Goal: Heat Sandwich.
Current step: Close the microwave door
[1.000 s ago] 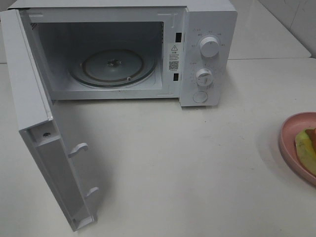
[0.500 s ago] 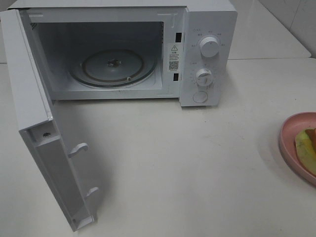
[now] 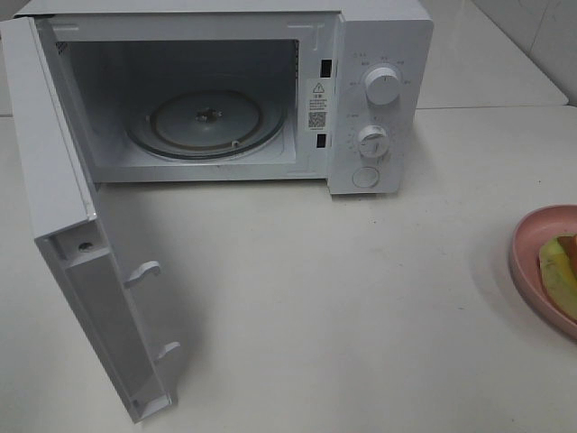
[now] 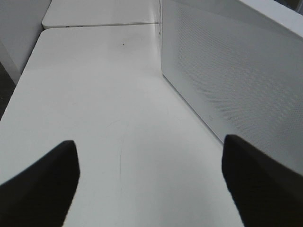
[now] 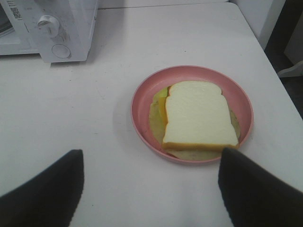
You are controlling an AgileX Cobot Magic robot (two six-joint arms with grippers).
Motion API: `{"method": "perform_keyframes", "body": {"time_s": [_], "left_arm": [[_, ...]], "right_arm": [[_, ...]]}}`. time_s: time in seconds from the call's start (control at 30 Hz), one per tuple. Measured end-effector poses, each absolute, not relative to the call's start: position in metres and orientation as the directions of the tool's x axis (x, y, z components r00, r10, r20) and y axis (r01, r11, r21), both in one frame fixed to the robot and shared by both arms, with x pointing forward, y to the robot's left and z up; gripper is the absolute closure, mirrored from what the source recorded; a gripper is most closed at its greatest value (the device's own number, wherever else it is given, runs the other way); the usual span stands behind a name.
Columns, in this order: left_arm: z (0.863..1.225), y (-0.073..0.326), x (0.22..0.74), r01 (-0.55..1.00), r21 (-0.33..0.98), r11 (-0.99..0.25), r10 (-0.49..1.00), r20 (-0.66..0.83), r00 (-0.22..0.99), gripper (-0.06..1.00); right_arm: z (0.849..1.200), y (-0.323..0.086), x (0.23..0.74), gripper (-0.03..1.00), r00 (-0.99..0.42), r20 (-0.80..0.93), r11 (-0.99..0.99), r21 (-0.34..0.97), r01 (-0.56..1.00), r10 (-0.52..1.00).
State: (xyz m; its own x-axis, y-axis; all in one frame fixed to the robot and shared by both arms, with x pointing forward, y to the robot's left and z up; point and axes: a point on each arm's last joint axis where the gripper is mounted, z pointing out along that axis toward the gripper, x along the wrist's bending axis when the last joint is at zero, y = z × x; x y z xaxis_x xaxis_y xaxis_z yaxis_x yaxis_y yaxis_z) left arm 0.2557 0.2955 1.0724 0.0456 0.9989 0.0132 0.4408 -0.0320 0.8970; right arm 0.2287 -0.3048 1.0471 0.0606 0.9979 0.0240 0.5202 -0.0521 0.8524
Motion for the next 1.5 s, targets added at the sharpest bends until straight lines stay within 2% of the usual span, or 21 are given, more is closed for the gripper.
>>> {"method": "perform_keyframes", "body": {"time_s": [0.03, 0.13, 0.17, 0.2, 0.3, 0.37, 0.4, 0.43, 0.47, 0.5, 0.73, 1.17, 1.5], "left_arm": [[1.074, 0.296, 0.260, 0.443, 0.896, -0.031, 0.999, 0.012, 0.044, 0.24], [1.075, 0.296, 0.267, 0.451, 0.892, -0.028, 0.999, 0.010, 0.042, 0.33], [1.076, 0.297, 0.275, 0.461, 0.887, -0.026, 0.999, 0.009, 0.040, 0.43], [1.076, 0.297, 0.279, 0.466, 0.884, -0.025, 0.999, 0.008, 0.039, 0.49], [1.077, 0.297, 0.287, 0.472, 0.881, -0.023, 0.999, 0.006, 0.037, 0.58], [1.077, 0.298, 0.301, 0.486, 0.874, -0.019, 0.999, 0.004, 0.032, 0.74], [1.077, 0.299, 0.306, 0.490, 0.871, -0.018, 1.000, 0.003, 0.031, 0.78], [1.077, 0.299, 0.306, 0.490, 0.871, -0.018, 1.000, 0.003, 0.031, 0.78], [1.077, 0.299, 0.315, 0.488, 0.873, -0.015, 1.000, 0.002, 0.027, 0.89], [1.076, 0.300, 0.319, 0.480, 0.877, -0.014, 1.000, 0.002, 0.024, 0.93], [1.059, 0.302, 0.343, 0.456, 0.890, -0.004, 1.000, 0.001, 0.007, 0.94], [1.007, 0.309, 0.385, 0.303, 0.953, 0.001, 0.999, 0.015, -0.051, 0.94], [0.989, 0.312, 0.421, 0.245, 0.969, 0.006, 0.997, 0.012, -0.071, 0.94]], "right_arm": [[1.047, -0.305, 0.229, 0.21, 0.061, 0.024, -0.052, 0.852, 0.520, 0.998], [1.047, -0.305, 0.229, 0.21, 0.061, 0.024, -0.052, 0.852, 0.520, 0.998], [1.047, -0.305, 0.229, 0.21, 0.061, 0.024, -0.052, 0.852, 0.520, 0.998], [1.047, -0.305, 0.229, 0.21, 0.061, 0.024, -0.052, 0.852, 0.520, 0.998], [1.047, -0.305, 0.229, 0.21, 0.061, 0.024, -0.052, 0.852, 0.520, 0.998], [1.047, -0.305, 0.229, 0.21, 0.060, 0.023, -0.051, 0.852, 0.520, 0.998], [1.047, -0.305, 0.229, 0.21, 0.060, 0.023, -0.051, 0.852, 0.520, 0.998], [1.047, -0.305, 0.229, 0.21, 0.060, 0.023, -0.051, 0.852, 0.520, 0.998], [1.047, -0.305, 0.229, 0.21, 0.060, 0.023, -0.051, 0.852, 0.520, 0.998], [1.047, -0.305, 0.229, 0.21, 0.060, 0.023, -0.051, 0.852, 0.520, 0.998], [1.047, -0.305, 0.229, 0.21, 0.060, 0.023, -0.051, 0.852, 0.520, 0.998], [1.047, -0.305, 0.229, 0.21, 0.060, 0.023, -0.051, 0.852, 0.520, 0.998], [1.047, -0.305, 0.229, 0.21, 0.060, 0.023, -0.051, 0.852, 0.520, 0.998]]}}
